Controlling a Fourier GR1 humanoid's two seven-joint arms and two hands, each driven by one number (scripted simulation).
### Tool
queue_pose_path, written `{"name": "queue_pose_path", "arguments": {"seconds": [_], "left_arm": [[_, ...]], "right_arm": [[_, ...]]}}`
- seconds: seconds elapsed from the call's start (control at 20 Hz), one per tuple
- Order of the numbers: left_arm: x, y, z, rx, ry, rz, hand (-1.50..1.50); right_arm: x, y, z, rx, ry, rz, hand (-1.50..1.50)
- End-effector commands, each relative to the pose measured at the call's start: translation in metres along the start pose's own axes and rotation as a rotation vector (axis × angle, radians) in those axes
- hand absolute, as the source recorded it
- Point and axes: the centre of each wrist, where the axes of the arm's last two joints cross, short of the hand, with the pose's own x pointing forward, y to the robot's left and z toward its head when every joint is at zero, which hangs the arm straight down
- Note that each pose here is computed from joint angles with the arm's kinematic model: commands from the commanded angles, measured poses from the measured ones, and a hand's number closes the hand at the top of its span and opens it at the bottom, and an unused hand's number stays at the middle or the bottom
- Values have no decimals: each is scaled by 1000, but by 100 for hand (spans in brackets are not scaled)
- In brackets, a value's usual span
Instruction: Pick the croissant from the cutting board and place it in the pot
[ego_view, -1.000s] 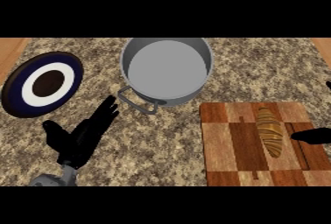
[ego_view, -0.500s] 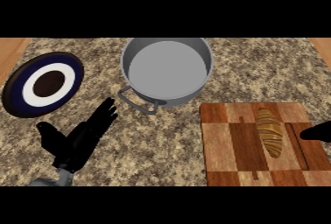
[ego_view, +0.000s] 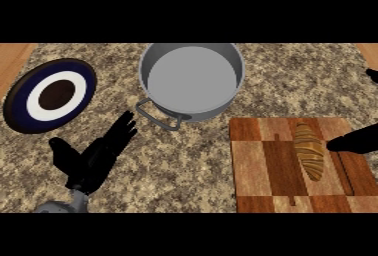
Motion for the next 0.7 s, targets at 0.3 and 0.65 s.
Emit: {"name": "queue_pose_path", "arguments": {"seconds": [0.3,0.65], "left_arm": [[9,-9,-1,-17,12,-7,0],[17,-14,-4,15,7,-3,0]], "right_arm": [[10,56,-14,56,161,62,-150],[2,52,-15,17,254,183,-150]]}}
